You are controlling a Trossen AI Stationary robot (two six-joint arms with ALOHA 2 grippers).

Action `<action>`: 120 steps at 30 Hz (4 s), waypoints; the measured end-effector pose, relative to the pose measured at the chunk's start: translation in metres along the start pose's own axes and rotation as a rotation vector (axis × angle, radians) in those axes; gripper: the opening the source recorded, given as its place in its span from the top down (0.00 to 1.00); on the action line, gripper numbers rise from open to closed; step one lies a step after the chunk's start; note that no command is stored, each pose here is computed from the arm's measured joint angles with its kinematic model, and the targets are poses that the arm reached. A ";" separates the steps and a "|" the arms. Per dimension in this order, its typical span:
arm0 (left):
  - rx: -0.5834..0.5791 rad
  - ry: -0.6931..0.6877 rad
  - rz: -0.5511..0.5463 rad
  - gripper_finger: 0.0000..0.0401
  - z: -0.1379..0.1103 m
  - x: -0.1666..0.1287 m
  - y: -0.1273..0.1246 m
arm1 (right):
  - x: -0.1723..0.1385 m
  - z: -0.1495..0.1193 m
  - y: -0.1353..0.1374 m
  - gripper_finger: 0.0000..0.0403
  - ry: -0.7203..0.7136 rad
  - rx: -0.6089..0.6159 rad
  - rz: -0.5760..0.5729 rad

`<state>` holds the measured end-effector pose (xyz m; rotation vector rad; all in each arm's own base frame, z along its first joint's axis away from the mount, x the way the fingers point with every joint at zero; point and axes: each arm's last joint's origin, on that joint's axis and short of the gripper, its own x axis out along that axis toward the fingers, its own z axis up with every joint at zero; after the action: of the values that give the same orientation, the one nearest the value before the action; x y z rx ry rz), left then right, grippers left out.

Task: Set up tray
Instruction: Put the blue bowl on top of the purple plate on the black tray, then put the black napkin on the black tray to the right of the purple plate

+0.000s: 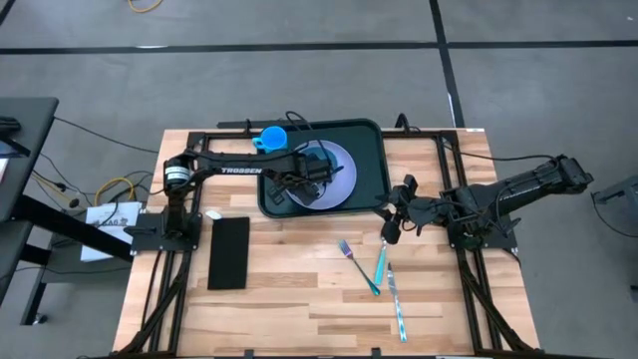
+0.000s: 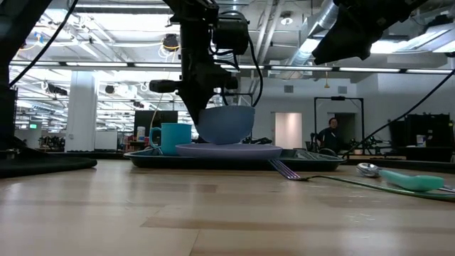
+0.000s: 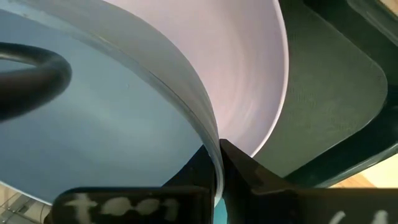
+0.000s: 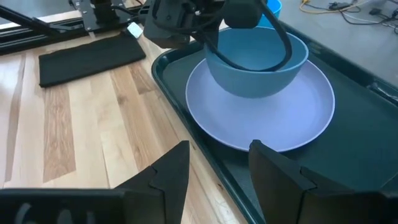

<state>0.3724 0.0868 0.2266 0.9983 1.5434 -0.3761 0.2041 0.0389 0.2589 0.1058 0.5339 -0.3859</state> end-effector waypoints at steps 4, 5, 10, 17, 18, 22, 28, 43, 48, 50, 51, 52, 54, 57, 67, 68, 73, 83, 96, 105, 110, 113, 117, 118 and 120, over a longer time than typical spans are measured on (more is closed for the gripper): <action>-0.006 -0.023 -0.004 1.00 0.001 0.000 0.000 | 0.000 0.000 0.000 0.62 0.000 0.000 0.000; -0.007 -0.023 -0.005 1.00 0.000 0.000 0.000 | 0.000 0.000 0.000 0.62 0.000 0.000 0.000; -0.003 -0.023 0.002 1.00 0.002 0.005 -0.001 | 0.003 -0.001 0.001 0.62 0.011 -0.008 -0.004; -0.005 -0.026 0.011 1.00 0.003 0.007 -0.001 | 0.013 -0.006 0.006 0.62 0.046 -0.022 -0.018; -0.005 -0.026 0.012 1.00 0.002 0.008 -0.001 | 0.014 -0.007 0.007 0.62 0.051 -0.026 -0.021; 0.001 -0.013 0.007 1.00 0.005 0.013 0.000 | 0.020 -0.008 0.010 0.62 0.058 -0.030 -0.023; 0.016 0.025 -0.018 1.00 0.010 0.029 0.000 | 0.020 -0.007 0.011 0.62 0.042 -0.018 -0.014; 0.000 0.026 -0.017 1.00 0.009 0.031 0.001 | 0.020 -0.007 0.011 0.62 0.045 -0.021 -0.014; -0.020 0.024 -0.021 0.95 0.009 0.032 0.001 | 0.020 -0.007 0.011 0.62 0.044 -0.021 -0.013; -0.033 0.024 -0.021 0.91 0.009 0.032 0.001 | 0.020 -0.007 0.011 0.62 0.045 -0.021 -0.013; -0.037 0.024 -0.021 0.89 0.009 0.032 0.001 | 0.020 -0.007 0.011 0.62 0.045 -0.021 -0.013; -0.041 0.025 -0.020 0.87 0.009 0.032 0.001 | 0.020 -0.007 0.011 0.62 0.045 -0.021 -0.013; -0.049 0.034 -0.015 0.83 0.008 0.032 0.001 | 0.020 -0.007 0.011 0.62 0.045 -0.021 -0.013; -0.063 0.065 0.001 0.77 0.008 0.031 0.002 | 0.020 -0.007 0.011 0.62 0.043 -0.020 -0.012; -0.304 0.118 -0.062 0.64 -0.013 -0.037 0.019 | 0.020 -0.007 0.011 0.62 0.043 -0.022 -0.012; -0.356 0.114 -0.070 0.64 -0.016 -0.048 0.021 | 0.020 -0.007 0.011 0.62 0.043 -0.029 -0.012; -0.601 -0.038 -0.069 0.65 -0.033 -0.101 0.021 | 0.020 -0.005 0.011 0.62 0.030 -0.052 -0.007; -0.969 -0.217 -0.020 0.69 -0.064 -0.187 -0.043 | 0.020 0.000 0.013 0.62 -0.016 -0.034 0.010; -1.223 -0.206 0.012 0.73 -0.052 -0.172 -0.194 | 0.020 0.000 0.014 0.62 -0.022 0.014 0.021; -1.168 -0.190 -0.080 0.75 -0.012 -0.102 -0.267 | 0.019 0.000 0.016 0.62 -0.014 0.021 0.050; -1.197 -0.309 -0.160 0.75 0.005 -0.090 -0.290 | 0.018 -0.001 0.018 0.62 -0.014 0.015 0.058; -1.223 -0.355 -0.189 0.75 0.012 -0.086 -0.300 | 0.017 -0.001 0.019 0.62 -0.014 0.014 0.060; -1.196 -0.332 -0.222 0.75 0.024 -0.079 -0.313 | 0.017 -0.001 0.019 0.62 -0.014 0.011 0.061; -1.184 -0.312 -0.243 0.75 0.029 -0.076 -0.316 | 0.017 -0.001 0.019 0.62 -0.014 0.011 0.061; -1.150 -0.274 -0.289 0.75 0.039 -0.071 -0.322 | 0.017 -0.002 0.019 0.62 -0.012 0.009 0.060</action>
<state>0.1483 -0.1544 0.1879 -0.1695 1.3261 0.1948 0.2241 0.0513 0.2487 0.1280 0.5161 -0.3298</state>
